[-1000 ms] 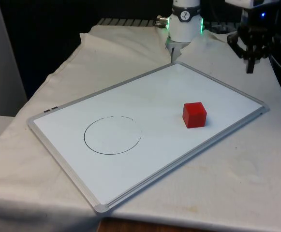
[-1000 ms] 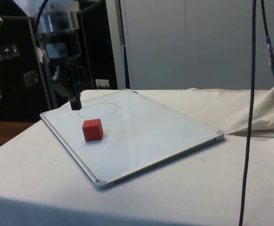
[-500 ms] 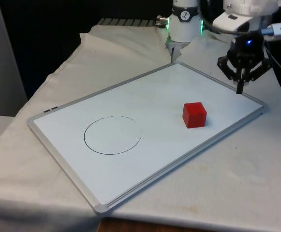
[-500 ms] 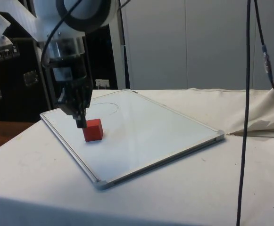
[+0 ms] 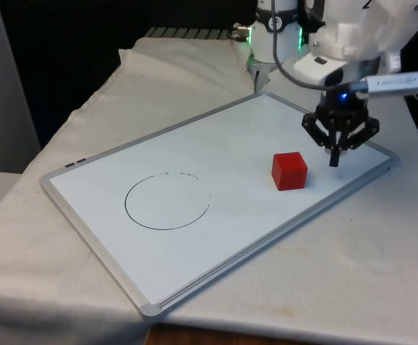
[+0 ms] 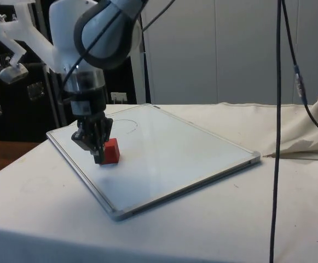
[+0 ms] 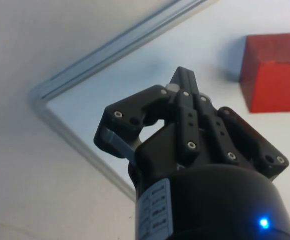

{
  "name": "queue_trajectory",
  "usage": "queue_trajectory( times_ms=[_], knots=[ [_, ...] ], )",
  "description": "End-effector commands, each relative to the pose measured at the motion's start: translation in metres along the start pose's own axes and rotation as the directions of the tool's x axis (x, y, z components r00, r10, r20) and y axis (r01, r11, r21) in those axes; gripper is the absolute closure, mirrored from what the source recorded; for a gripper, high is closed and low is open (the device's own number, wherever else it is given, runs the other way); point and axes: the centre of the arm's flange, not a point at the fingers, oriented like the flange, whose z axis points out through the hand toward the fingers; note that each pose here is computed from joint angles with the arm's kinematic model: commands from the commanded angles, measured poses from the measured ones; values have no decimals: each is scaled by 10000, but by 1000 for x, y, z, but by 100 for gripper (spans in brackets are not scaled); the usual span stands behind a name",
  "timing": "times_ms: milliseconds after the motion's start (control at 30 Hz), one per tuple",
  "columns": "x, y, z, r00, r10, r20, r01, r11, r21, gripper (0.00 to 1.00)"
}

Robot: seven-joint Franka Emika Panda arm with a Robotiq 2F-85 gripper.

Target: Push the cube into the marked area.

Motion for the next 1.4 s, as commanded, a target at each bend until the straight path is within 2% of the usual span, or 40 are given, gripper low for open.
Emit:
queue_trajectory(
  times_ms=[0,133,167,333,400,433,467,700,733,800,833,1033,1067,1200,1333,1367],
  knots=[
    [4,5,7,10000,-62,-38,62,10000,-19,100],
    [11,13,23,9997,-253,7,253,9996,-158,100],
    [9,12,19,9998,-183,35,184,9998,-126,100],
    [17,21,41,9986,-517,64,519,9981,-331,100],
    [17,21,42,9984,-556,84,559,9979,-335,100],
    [15,20,37,9989,-456,102,458,9985,-288,100],
    [17,21,42,9984,-556,84,559,9979,-335,100],
    [17,21,42,9984,-556,84,559,9979,-335,100],
    [16,20,36,9988,-487,102,490,9984,-294,100],
    [15,21,35,9980,-630,72,632,9974,-356,100],
    [16,20,36,9988,-487,102,490,9984,-294,100],
    [14,20,18,9966,-818,101,821,9962,-292,100],
    [17,20,22,9971,-757,99,760,9967,-292,100],
    [13,26,1,9948,-1019,73,1021,9943,-311,100],
    [12,30,5,9922,-1208,295,1220,9916,-423,100],
    [12,29,2,9929,-1164,229,1173,9924,-379,100]
  ],
)
